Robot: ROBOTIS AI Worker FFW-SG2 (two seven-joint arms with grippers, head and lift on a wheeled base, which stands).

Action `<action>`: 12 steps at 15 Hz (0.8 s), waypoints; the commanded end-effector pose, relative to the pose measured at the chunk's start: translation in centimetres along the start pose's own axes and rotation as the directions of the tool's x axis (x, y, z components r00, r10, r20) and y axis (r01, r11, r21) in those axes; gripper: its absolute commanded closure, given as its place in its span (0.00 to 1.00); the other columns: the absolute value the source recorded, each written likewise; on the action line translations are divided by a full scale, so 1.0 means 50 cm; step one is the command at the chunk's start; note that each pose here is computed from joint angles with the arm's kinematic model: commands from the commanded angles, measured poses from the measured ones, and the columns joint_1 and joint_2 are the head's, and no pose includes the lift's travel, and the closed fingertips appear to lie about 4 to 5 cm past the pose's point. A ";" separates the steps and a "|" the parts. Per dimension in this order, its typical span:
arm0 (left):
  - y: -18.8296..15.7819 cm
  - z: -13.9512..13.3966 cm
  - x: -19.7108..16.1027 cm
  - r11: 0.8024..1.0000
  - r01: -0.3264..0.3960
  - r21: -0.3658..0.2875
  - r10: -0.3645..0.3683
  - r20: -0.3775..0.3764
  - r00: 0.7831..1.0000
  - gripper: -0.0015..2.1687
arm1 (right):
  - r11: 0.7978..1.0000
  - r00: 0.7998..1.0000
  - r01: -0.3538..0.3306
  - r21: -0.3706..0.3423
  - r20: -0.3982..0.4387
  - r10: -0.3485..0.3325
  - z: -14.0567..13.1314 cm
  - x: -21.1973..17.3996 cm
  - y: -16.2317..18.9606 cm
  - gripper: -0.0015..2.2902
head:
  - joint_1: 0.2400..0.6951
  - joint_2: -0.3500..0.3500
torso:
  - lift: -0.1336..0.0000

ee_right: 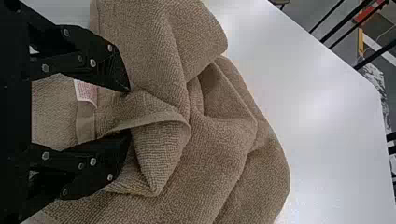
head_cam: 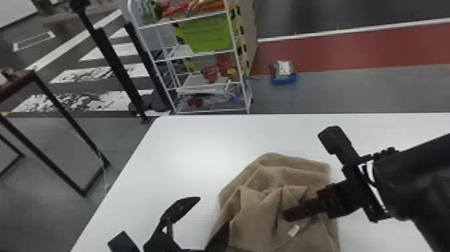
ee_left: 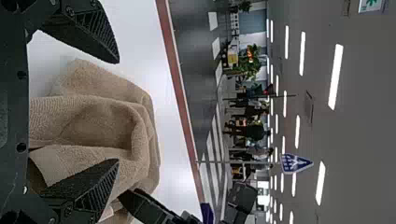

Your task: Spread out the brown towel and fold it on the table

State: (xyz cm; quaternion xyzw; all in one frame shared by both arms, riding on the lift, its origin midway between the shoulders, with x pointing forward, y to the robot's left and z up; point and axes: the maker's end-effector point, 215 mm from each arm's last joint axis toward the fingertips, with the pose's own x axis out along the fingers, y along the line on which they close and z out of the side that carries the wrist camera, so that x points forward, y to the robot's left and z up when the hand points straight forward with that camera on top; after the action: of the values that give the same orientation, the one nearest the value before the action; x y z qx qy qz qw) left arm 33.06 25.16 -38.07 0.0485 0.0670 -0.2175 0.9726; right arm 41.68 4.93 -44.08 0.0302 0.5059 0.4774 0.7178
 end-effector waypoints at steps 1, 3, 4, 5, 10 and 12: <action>0.000 0.001 0.000 1.000 -0.002 0.000 0.002 0.003 1.000 0.07 | 1.000 1.000 -0.006 -0.003 0.001 0.006 -0.001 0.003 0.003 0.34 | 1.00 1.00 | 0.07; 0.000 0.002 0.000 1.000 -0.002 -0.001 0.002 0.004 1.000 0.07 | 1.000 1.000 -0.019 0.000 0.004 0.019 0.000 0.002 0.008 0.42 | 1.00 1.00 | 0.07; 0.001 0.002 -0.001 1.000 -0.001 -0.001 0.001 0.003 1.000 0.07 | 1.000 1.000 -0.025 -0.001 0.007 0.025 0.002 0.000 0.008 0.42 | 1.00 1.00 | 0.07; 0.001 0.002 -0.001 1.000 -0.001 -0.001 0.001 0.004 1.000 0.07 | 0.999 0.999 -0.040 -0.001 0.018 0.040 0.007 -0.003 0.013 0.50 | 1.00 1.00 | 0.07; 0.003 0.002 -0.002 1.000 -0.003 -0.001 0.003 0.004 1.000 0.07 | 0.981 0.977 -0.179 0.081 0.128 0.168 0.045 -0.065 0.043 0.51 | 1.00 1.00 | 0.07; 0.003 0.003 -0.002 1.000 -0.003 -0.002 0.003 0.005 1.000 0.07 | 0.961 0.953 -0.251 0.112 0.200 0.226 0.079 -0.117 0.057 0.52 | 1.00 1.00 | 0.07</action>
State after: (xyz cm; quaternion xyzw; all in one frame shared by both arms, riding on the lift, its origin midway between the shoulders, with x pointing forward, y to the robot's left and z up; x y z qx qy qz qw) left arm 33.03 25.35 -37.97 0.0482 0.0656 -0.2169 0.9728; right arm 42.10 4.60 -38.67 0.1510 0.4727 0.5156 0.6985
